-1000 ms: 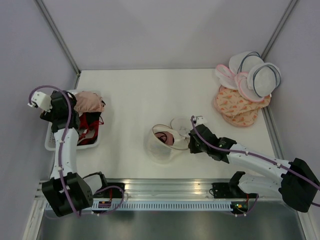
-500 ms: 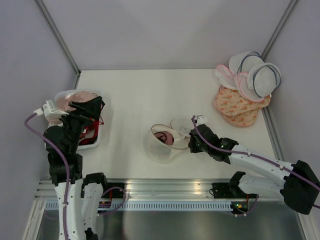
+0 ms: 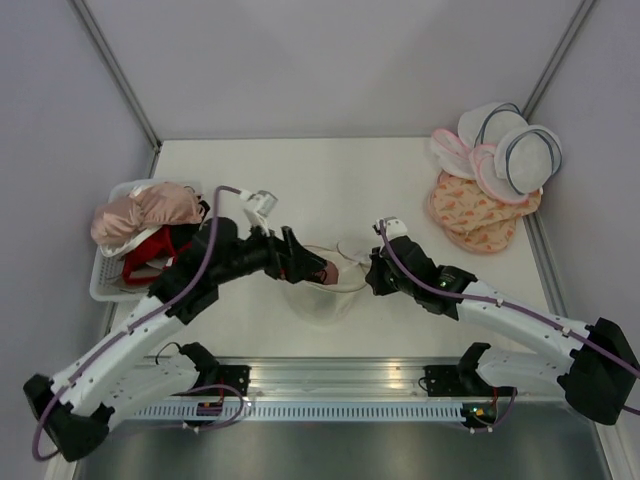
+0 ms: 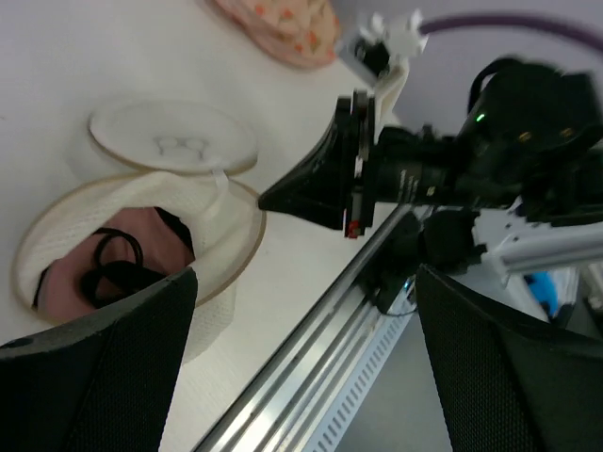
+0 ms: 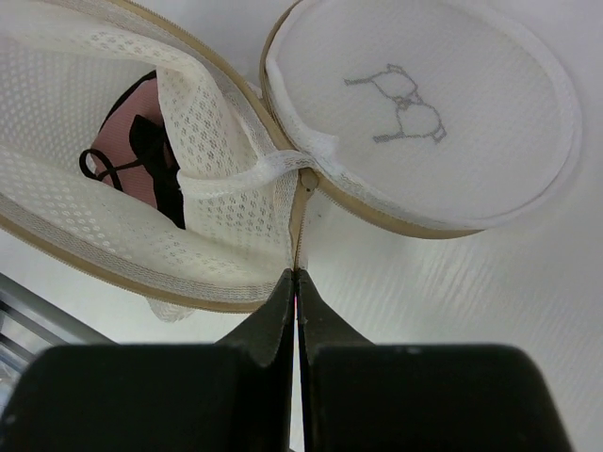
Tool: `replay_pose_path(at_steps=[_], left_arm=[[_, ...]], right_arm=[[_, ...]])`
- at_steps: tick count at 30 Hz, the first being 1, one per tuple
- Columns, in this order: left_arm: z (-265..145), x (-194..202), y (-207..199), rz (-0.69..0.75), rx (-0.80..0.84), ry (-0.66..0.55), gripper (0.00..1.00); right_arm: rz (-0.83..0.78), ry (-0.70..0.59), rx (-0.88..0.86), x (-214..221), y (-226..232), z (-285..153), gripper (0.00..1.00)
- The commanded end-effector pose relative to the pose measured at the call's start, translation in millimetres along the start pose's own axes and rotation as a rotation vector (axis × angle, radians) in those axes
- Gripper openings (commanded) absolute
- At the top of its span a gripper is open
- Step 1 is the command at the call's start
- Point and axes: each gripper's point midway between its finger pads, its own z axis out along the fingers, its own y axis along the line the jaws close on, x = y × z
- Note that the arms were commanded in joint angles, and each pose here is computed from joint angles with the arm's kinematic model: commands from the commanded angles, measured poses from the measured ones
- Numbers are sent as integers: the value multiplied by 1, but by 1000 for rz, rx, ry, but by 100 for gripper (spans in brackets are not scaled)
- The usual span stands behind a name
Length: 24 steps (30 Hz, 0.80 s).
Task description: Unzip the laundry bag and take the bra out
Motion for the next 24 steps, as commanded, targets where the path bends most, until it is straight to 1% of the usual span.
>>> replay_pose_path(at_steps=[1, 2, 3, 4, 7, 8, 9, 12, 14, 17, 19, 21, 22, 24], left_arm=[[33, 7, 10, 194, -146, 27, 100], [47, 17, 21, 203, -193, 69, 100], [52, 20, 25, 212, -210, 82, 100], [56, 16, 34, 225, -274, 58, 99], [71, 25, 53, 243, -345, 83, 98], [76, 26, 56, 248, -358, 83, 98], [83, 35, 64, 256, -384, 110, 98], [96, 44, 69, 276, -404, 119, 96], [105, 57, 75, 277, -414, 147, 94], [115, 73, 82, 286, -436, 187, 88], [120, 83, 80, 291, -427, 216, 80], [121, 89, 78, 288, -427, 228, 77], [122, 92, 73, 288, -417, 233, 73], [122, 98, 76, 280, -436, 255, 67]], right_arm=[[-26, -59, -37, -28, 15, -8, 0], [-26, -61, -34, -30, 14, -8, 0], [-28, -71, -38, -35, 17, -11, 0], [-33, -64, -33, -34, 16, -12, 0], [-34, -73, -34, -37, 16, -15, 0], [-36, -72, -32, -37, 16, -16, 0], [-38, -70, -30, -36, 15, -16, 0], [-42, -64, -31, -34, 15, -16, 0], [-46, -62, -29, -34, 14, -16, 0], [-49, -66, -19, -35, 12, -17, 0], [-52, -65, -8, -34, 10, -17, 0], [-53, -68, 9, -34, 6, -16, 0], [-56, -67, 15, -34, 5, -15, 0], [-54, -62, 23, -32, 4, -14, 0]])
